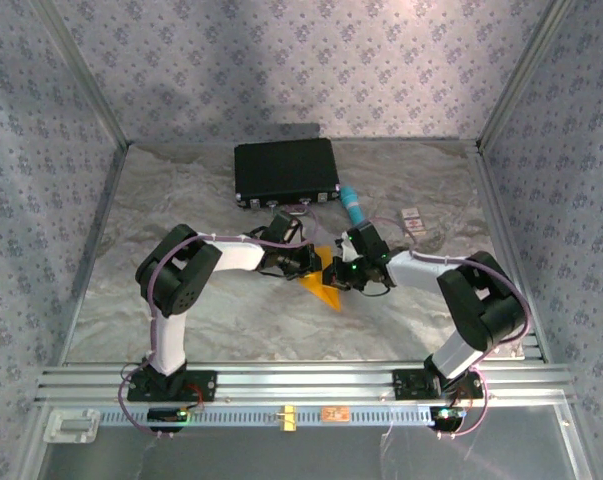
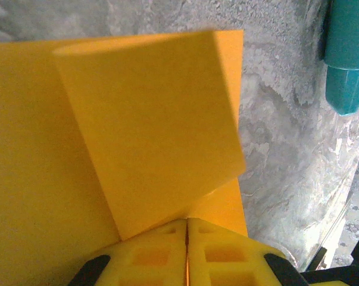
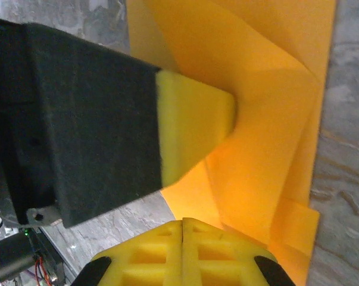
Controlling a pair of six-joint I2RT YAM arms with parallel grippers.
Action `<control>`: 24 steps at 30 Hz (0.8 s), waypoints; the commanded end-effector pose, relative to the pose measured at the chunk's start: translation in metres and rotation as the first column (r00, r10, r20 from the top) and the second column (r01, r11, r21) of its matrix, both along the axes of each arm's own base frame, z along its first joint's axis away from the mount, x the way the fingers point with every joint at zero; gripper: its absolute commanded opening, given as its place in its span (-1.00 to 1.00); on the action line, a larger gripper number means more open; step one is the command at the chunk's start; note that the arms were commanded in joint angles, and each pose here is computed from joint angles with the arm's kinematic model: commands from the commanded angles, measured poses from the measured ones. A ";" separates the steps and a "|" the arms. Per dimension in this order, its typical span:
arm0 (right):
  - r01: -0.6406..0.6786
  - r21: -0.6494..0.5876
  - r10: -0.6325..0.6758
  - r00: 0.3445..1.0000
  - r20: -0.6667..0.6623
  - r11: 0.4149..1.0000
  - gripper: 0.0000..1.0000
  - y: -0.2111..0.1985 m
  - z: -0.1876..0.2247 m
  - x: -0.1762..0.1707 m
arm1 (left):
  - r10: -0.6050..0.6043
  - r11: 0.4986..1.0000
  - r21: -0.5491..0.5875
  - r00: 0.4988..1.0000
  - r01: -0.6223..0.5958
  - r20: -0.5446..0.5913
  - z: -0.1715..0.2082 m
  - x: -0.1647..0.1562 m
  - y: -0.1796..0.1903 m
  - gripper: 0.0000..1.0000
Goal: Fold a paper plane with a square sheet of paper (pick it up from the middle)
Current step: Fourth fold the wing at the center of the table.
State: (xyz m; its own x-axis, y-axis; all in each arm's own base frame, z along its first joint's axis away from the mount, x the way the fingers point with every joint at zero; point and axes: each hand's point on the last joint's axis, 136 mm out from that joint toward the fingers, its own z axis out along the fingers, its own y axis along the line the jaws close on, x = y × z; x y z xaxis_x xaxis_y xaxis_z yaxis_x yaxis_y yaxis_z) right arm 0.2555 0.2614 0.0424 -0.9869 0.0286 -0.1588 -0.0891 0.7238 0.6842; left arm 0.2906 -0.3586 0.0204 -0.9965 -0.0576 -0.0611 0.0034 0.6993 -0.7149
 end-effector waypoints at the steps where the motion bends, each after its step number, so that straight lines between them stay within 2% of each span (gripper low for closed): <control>1: -0.011 0.001 0.011 0.999 -0.031 1.000 -0.92 0.003 -0.006 -0.005 | 0.012 0.992 0.124 0.998 -0.005 -0.056 -0.036 -0.015 0.022 -0.81; 8: 0.010 -0.082 -0.018 0.995 -0.095 0.997 -0.92 -0.021 -0.041 -0.028 | 0.011 0.993 0.121 0.998 -0.004 -0.057 -0.036 -0.015 0.021 -0.81; 16: 0.032 -0.083 -0.044 0.988 -0.146 0.996 -0.91 -0.040 -0.058 -0.047 | 0.006 0.993 0.115 0.999 -0.001 -0.044 -0.030 -0.012 0.020 -0.80; 24: 0.034 -0.086 -0.048 0.985 -0.166 0.996 -0.98 -0.044 -0.066 -0.052 | -0.026 0.999 0.041 0.998 0.024 0.061 0.016 -0.003 0.003 -0.72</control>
State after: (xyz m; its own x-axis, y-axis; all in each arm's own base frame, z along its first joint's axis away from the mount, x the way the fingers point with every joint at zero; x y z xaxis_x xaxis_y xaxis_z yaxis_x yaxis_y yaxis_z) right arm 0.2375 0.2469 0.0174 -0.9875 0.0432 -0.1514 -0.0808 0.6864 0.7228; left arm 0.2882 -0.3606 0.0244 -0.9960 -0.0388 -0.0808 0.0304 0.7011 -0.7124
